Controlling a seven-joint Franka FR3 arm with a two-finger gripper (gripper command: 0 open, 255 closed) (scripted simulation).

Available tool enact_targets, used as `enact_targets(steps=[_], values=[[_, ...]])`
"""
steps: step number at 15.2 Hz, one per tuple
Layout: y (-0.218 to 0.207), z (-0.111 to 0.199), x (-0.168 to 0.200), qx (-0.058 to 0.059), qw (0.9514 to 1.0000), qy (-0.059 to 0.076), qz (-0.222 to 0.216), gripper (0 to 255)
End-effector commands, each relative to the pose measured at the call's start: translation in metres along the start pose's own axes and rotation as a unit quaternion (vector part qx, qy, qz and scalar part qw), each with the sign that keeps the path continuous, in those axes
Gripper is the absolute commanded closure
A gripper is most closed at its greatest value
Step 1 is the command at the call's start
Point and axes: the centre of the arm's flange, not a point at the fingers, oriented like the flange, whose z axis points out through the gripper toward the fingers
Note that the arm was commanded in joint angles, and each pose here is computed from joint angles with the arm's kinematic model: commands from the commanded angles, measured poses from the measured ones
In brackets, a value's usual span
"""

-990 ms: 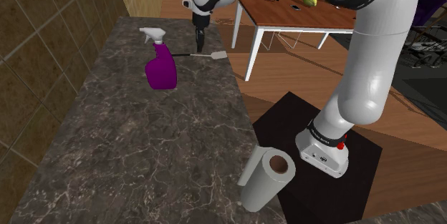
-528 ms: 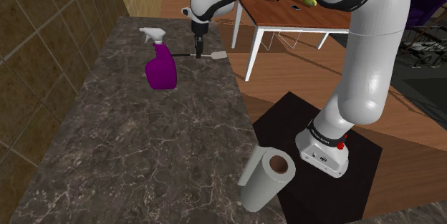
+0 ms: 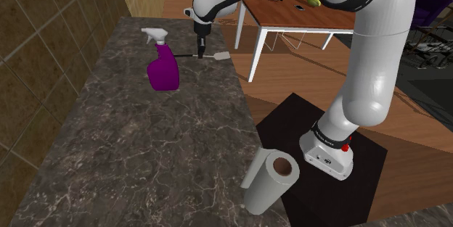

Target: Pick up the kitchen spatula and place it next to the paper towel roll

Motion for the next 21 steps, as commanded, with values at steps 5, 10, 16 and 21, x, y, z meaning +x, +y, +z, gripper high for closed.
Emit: enact_targets(steps=[5,10,16,21], values=[[0.0,0.0,0.0,0.0,1.0,0.0,0.0,255],[0.0,-0.011,0.001,0.0,1.0,0.0,0.0,255],[0.0,-0.042,0.003,0.0,1.0,0.0,0.0,255],[0.0,-0.068,0.005,0.0,1.0,0.0,0.0,255]])
